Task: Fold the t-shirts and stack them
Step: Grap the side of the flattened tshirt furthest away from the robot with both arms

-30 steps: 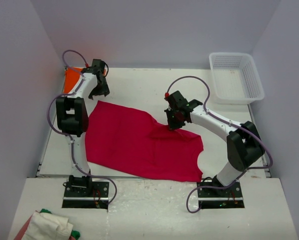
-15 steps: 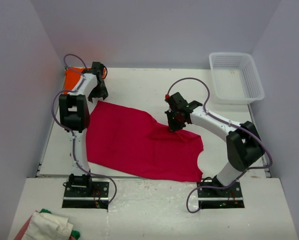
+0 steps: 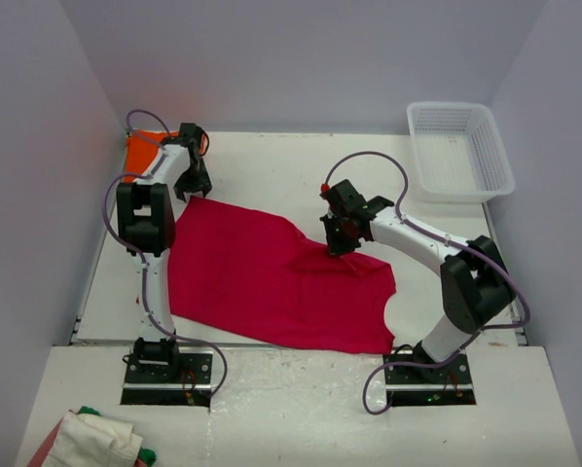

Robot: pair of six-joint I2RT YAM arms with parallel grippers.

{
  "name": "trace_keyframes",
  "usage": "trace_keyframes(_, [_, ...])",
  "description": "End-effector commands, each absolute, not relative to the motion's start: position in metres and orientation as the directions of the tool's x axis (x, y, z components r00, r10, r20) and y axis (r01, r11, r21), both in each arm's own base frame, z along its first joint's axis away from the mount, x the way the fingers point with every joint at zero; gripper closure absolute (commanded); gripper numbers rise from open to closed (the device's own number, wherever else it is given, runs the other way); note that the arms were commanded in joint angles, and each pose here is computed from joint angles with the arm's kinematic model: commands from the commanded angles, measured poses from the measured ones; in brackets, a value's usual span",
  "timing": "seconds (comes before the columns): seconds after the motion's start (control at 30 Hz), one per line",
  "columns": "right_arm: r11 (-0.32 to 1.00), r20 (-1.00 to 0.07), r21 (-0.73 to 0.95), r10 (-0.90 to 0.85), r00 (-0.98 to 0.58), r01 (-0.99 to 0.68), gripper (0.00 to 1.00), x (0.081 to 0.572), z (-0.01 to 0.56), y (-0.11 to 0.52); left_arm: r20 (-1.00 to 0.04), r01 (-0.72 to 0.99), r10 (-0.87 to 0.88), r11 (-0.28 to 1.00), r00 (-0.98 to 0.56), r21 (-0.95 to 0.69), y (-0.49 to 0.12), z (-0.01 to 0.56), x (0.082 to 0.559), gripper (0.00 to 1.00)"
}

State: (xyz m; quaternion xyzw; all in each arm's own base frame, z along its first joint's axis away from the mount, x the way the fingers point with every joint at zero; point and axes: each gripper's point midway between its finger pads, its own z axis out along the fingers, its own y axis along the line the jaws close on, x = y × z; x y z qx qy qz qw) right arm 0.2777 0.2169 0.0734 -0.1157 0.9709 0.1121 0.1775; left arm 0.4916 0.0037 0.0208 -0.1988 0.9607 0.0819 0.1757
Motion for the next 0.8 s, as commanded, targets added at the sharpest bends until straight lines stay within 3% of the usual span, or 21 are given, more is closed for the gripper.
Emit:
trace_keyframes(0.0, [0.934,-0.419,0.212,-0.178,-0.891,-0.286,1.0,0.283,0.089,0.226,-0.389,-0.412,-0.356,0.909,-0.85,0.067,0.004,0.028,0.495,0.41])
trace_keyframes(0.17, [0.937,-0.417,0.208,-0.175,-0.892,-0.282,1.0,0.282,0.087,0.224,-0.377,-0.412,-0.361,0.909,-0.853,0.062,0.003,0.022,0.494,0.51])
trace_keyframes(0.37, [0.942,-0.416,0.196,-0.172,-0.893,-0.273,1.0,0.284,0.084,0.223,-0.38,-0.413,-0.361,0.908,-0.851,0.063,0.003,0.023,0.496,0.71])
trace_keyframes(0.53, [0.955,-0.428,0.167,-0.155,-0.891,-0.246,1.0,0.29,0.088,0.218,-0.39,-0.416,-0.36,0.907,-0.847,0.067,0.005,0.028,0.496,0.99])
trace_keyframes(0.77, [0.977,-0.48,0.12,-0.096,-0.872,-0.174,1.0,0.306,0.11,0.198,-0.4,-0.43,-0.371,0.901,-0.838,0.066,0.002,0.041,0.483,1.0])
